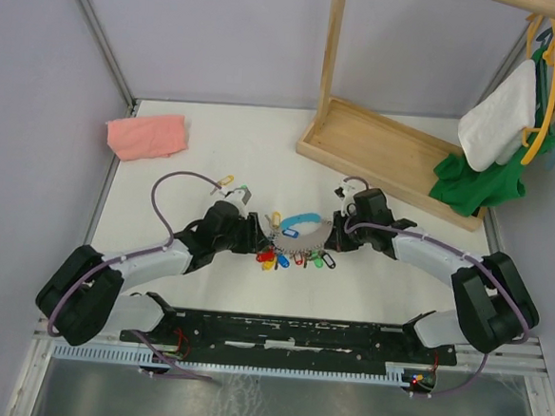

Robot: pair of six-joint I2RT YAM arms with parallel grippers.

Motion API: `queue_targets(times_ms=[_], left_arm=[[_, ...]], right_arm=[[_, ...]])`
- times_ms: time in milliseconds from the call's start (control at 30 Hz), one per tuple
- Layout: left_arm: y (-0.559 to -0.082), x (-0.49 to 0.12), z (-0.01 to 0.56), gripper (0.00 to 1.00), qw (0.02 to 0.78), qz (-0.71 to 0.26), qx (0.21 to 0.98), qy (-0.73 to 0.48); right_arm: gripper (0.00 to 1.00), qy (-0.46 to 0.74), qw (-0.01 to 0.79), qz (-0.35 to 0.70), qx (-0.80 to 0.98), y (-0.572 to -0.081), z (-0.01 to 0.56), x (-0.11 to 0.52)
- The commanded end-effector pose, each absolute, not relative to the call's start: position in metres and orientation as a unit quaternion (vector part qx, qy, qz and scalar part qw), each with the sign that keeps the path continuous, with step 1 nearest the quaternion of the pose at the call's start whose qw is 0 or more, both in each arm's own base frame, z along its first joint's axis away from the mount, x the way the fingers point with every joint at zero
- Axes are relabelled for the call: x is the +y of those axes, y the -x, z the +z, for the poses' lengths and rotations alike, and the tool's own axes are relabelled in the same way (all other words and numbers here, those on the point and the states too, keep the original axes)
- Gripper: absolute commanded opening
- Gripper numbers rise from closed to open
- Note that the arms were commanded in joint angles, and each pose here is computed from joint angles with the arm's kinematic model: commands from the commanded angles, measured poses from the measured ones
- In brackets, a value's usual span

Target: Put the keys on the keyring

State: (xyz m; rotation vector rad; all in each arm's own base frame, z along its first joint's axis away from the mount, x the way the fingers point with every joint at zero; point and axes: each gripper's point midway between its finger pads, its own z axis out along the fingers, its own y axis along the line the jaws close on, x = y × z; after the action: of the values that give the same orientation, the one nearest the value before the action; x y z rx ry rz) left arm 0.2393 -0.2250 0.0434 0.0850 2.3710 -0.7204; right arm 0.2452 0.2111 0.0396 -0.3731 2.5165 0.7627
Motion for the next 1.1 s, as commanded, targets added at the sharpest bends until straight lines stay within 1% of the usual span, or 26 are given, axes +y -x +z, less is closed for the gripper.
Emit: queue_targets(times_ms=[0,267,433,567,667,867,1067], left_arm=[[-0.258,-0.231,0.093,0.57,0.414,-0.306,0.856,-0.042],[-0.263,-0.252,0.152,0.71,0.513,-0.379,0.762,-0.115],[-0.26,-0.272,0.167,0.8,0.533,-0.413,0.716,-0.18],[-0.255,-0.286,0.175,0.83,0.544,-0.444,0.678,-0.216],[-0.253,-0.292,0.173,0.85,0.544,-0.461,0.663,-0.227],[-0.242,-0.306,0.164,0.88,0.506,-0.514,0.655,-0.224],[-0.234,-0.313,0.159,0.94,0.481,-0.541,0.655,-0.217]], right_arm=[[0.01,0.208,0.286,0.265,0.897,-0.259,0.087,0.222],[0.01,0.308,0.281,0.234,0.878,-0.252,0.136,0.227],[0.01,0.354,0.285,0.229,0.861,-0.247,0.161,0.237],[0.01,0.38,0.281,0.225,0.852,-0.245,0.173,0.246],[0.01,0.393,0.281,0.22,0.847,-0.245,0.179,0.254],[0.01,0.409,0.277,0.206,0.845,-0.243,0.176,0.264],[0.01,0.418,0.274,0.2,0.842,-0.242,0.172,0.272]])
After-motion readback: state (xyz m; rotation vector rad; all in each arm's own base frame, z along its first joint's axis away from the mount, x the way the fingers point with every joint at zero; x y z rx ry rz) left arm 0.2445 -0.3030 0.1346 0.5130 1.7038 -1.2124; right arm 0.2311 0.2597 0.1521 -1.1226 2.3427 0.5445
